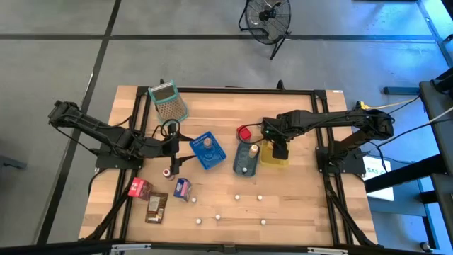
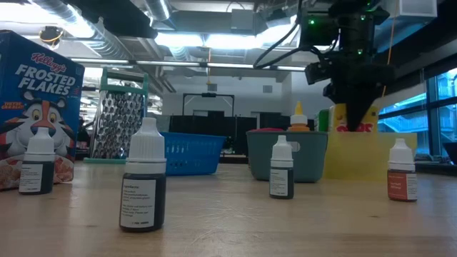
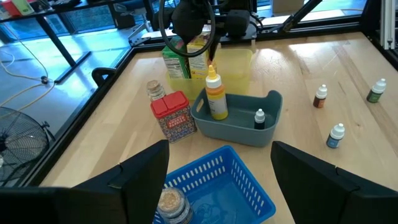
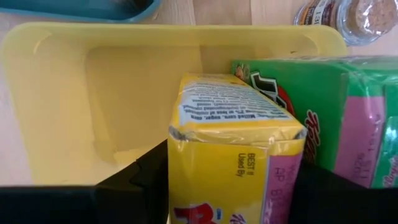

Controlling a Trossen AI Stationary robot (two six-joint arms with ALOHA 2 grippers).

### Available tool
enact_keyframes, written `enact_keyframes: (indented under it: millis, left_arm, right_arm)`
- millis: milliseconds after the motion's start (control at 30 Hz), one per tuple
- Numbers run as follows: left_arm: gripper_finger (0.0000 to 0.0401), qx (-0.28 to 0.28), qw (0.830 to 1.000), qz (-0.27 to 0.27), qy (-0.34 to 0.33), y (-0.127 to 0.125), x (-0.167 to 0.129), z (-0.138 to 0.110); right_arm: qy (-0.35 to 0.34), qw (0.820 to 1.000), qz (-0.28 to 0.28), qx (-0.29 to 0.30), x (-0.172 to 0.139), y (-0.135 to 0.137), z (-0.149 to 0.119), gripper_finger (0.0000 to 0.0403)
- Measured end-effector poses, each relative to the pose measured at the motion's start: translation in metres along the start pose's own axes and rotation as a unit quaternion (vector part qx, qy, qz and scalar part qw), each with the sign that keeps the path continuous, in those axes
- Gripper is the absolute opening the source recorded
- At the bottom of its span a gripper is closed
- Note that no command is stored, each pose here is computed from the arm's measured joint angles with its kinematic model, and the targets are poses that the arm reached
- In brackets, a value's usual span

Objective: Pick & Place Kitchen Items
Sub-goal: Put the yellow cereal box into the yellow bin

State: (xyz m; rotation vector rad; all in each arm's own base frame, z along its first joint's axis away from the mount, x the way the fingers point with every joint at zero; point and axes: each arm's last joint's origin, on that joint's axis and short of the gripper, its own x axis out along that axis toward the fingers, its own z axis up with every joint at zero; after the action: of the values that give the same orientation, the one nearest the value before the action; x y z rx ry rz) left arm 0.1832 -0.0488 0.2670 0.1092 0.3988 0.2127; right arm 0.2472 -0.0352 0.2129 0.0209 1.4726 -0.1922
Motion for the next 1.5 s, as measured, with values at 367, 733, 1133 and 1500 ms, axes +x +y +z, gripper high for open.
enact_keyframes:
  millis: [367,733,1133,1500]
  left_arm:
    - [0.0279,0.0,1.0,0.0,0.0,0.0,0.0,0.0]
    - [0.0279,0.0,1.0,0.0,0.0,0.0001,0.0,0.0]
    - [0.0279,0.0,1.0,0.0,0.0,0.0001,0.0,0.0]
    - [0.0279,0.0,1.0,0.0,0.0,0.0,0.0,-0.0001]
  right_arm:
    - [-0.025,1.0,0.002,-0.003,-0.0001,0.0001,0.0048,0.0202]
    - [-0.047,0.999,0.001,-0.004,-0.0004,0.0001,0.0091,0.0202]
    - [-0.047,0.999,0.006,-0.005,-0.0004,0.0004,0.009,0.0202]
    - [-0.048,0.999,0.006,-0.003,-0.0006,0.0005,0.0093,0.0202]
